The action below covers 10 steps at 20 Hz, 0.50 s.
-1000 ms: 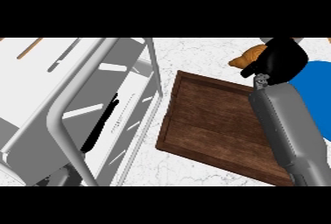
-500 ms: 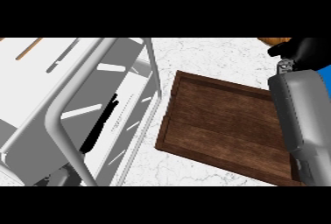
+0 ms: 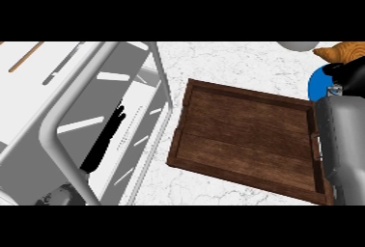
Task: Pick the croissant from the tray and place it in the plate
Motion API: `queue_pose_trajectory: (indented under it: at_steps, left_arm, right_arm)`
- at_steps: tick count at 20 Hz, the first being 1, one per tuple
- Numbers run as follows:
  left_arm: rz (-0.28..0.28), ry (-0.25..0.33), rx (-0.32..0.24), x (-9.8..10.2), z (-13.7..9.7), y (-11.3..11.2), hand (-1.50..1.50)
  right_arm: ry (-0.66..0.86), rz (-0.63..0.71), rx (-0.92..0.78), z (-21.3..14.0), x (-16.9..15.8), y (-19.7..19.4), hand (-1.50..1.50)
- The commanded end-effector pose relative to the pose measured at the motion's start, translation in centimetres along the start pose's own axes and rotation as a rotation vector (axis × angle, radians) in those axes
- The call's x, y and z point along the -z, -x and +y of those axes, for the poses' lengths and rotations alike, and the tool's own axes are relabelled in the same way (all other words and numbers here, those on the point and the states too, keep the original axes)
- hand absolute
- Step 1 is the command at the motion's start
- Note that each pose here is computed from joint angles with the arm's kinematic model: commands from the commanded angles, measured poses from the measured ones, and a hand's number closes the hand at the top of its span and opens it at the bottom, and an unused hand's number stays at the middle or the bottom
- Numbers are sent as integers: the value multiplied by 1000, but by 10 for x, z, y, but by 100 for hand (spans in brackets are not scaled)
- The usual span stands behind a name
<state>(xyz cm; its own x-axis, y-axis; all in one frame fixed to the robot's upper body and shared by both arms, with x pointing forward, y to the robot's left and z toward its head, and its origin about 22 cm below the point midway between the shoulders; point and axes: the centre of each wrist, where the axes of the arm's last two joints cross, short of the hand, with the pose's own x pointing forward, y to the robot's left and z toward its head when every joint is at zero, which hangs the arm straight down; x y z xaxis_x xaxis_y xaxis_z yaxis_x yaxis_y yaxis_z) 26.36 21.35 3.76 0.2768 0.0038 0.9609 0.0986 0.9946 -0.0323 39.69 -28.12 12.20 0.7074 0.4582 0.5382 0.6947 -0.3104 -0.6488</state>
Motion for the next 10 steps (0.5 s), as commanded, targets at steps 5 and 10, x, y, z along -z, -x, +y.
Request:
queue_pose_trajectory:
  at_steps: [5,10]
  left_arm:
    - [105,-50,2,-11,6,46,0]
    - [80,-59,6,-5,3,42,0]
  right_arm:
    - [145,264,80,27,33,57,150]
    - [165,287,78,45,39,95,150]
